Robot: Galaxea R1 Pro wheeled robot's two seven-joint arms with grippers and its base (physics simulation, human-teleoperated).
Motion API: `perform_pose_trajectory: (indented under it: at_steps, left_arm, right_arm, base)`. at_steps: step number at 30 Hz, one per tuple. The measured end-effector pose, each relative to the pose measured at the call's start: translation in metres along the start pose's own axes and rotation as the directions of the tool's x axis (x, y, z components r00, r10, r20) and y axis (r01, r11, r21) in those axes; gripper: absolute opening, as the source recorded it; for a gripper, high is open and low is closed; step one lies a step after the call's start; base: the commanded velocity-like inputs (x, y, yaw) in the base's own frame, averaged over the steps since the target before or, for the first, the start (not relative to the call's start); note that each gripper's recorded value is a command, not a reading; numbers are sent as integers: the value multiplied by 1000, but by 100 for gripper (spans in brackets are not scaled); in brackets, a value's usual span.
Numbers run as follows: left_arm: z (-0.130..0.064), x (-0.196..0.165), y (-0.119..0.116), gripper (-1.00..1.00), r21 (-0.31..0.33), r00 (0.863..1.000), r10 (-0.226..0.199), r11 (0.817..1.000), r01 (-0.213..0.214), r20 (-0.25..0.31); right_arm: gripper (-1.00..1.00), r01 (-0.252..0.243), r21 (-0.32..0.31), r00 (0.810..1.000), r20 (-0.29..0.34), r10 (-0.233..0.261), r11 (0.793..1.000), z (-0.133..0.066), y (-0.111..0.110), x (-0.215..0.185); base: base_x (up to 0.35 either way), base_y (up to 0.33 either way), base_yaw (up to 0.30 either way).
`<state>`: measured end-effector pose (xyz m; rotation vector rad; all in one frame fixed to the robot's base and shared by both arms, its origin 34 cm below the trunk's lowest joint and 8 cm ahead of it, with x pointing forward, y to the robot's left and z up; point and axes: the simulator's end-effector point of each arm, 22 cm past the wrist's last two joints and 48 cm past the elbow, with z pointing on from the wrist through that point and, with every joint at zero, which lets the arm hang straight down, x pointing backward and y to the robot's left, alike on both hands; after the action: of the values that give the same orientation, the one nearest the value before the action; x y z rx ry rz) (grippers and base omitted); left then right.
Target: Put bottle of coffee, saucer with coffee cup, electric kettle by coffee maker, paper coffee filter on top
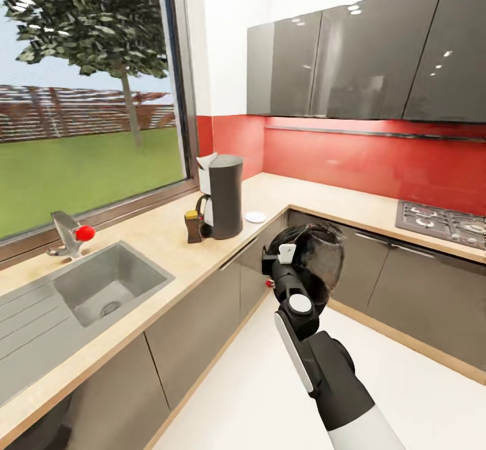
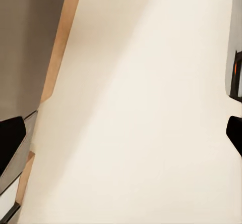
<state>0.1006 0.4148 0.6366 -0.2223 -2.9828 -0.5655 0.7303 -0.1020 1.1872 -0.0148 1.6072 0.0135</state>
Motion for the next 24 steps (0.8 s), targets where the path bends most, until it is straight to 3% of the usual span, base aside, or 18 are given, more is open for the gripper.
perform_pose_trajectory:
  at_steps: [15,24]
  left_arm:
    - [0,0,0,100,0,1000,1,1000,-1,1]
    - [0,0,2,100,-3,1000,-1,1000,1,0]
  right_arm:
    - [-100,0,0,1000,0,0,1000,0,0,0]
    - [-100,0,0,1000,0,0,1000,0,0,0]
  base:
    - [287,-197,-257]
    - [290,-198,-14]
